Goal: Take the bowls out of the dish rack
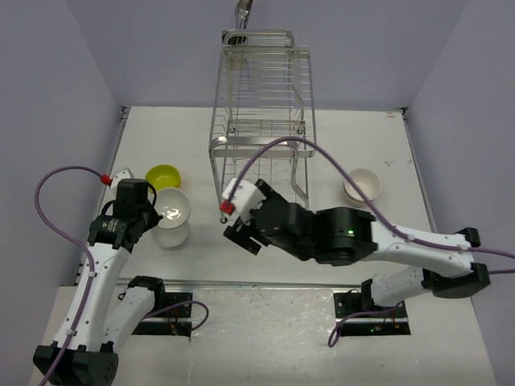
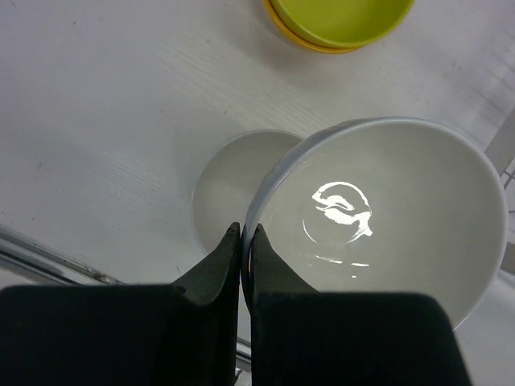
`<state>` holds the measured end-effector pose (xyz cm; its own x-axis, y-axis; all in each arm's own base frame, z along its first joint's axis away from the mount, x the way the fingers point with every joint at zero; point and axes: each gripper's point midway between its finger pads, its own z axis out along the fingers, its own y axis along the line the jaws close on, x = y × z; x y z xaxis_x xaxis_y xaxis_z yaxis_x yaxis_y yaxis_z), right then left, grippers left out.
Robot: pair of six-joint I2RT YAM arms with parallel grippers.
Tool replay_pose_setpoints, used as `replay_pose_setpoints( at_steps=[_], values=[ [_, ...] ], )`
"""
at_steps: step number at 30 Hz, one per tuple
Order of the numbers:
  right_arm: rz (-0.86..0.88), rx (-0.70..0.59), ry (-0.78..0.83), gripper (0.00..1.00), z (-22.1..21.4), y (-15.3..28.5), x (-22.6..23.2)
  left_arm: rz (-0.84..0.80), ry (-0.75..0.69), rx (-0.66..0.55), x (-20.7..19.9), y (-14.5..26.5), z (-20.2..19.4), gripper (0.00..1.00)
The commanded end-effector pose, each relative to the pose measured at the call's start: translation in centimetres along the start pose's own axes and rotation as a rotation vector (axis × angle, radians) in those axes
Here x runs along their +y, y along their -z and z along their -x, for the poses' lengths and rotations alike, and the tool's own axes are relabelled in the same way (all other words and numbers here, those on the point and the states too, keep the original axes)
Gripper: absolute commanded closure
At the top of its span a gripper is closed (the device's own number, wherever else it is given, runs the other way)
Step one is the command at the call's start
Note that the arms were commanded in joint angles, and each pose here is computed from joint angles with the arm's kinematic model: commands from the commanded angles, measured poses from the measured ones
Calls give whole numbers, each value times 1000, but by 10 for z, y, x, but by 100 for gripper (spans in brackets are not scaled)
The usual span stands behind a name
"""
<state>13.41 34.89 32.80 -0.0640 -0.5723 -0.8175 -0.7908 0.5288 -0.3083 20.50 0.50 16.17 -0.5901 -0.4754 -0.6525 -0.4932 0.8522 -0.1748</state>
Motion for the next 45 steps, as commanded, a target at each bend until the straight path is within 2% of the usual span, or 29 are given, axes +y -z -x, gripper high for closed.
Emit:
replay_pose_setpoints(
  at_steps=[1,6,10,13,23,34,40,42,44,45],
  values=[
    [-10,-156,-260,22,16,38,-22,63,172,-76,0,-5,21,100],
    [28,-304,-387,20,11,95,-52,116,253,35,5,-29,-15,100],
    [22,-320,-395,19,-8,108,-62,167,284,4,17,-26,-15,100],
    [17,-331,-396,18,-16,114,-67,232,296,2,30,-24,-21,100],
    [31,-358,-388,17,-20,124,-71,280,371,-30,40,-22,-22,100],
    [52,-391,-390,17,-24,134,-74,259,341,80,29,-44,-46,100],
    [77,-408,-391,17,-24,138,-72,305,361,65,36,-44,-46,100],
    [85,-409,-385,17,-24,138,-71,310,367,58,36,-44,-45,97],
    [86,-411,-382,17,-24,137,-70,305,369,57,36,-44,-45,89],
    [90,-413,-383,17,-24,138,-70,304,371,58,36,-45,-46,81]
  ],
)
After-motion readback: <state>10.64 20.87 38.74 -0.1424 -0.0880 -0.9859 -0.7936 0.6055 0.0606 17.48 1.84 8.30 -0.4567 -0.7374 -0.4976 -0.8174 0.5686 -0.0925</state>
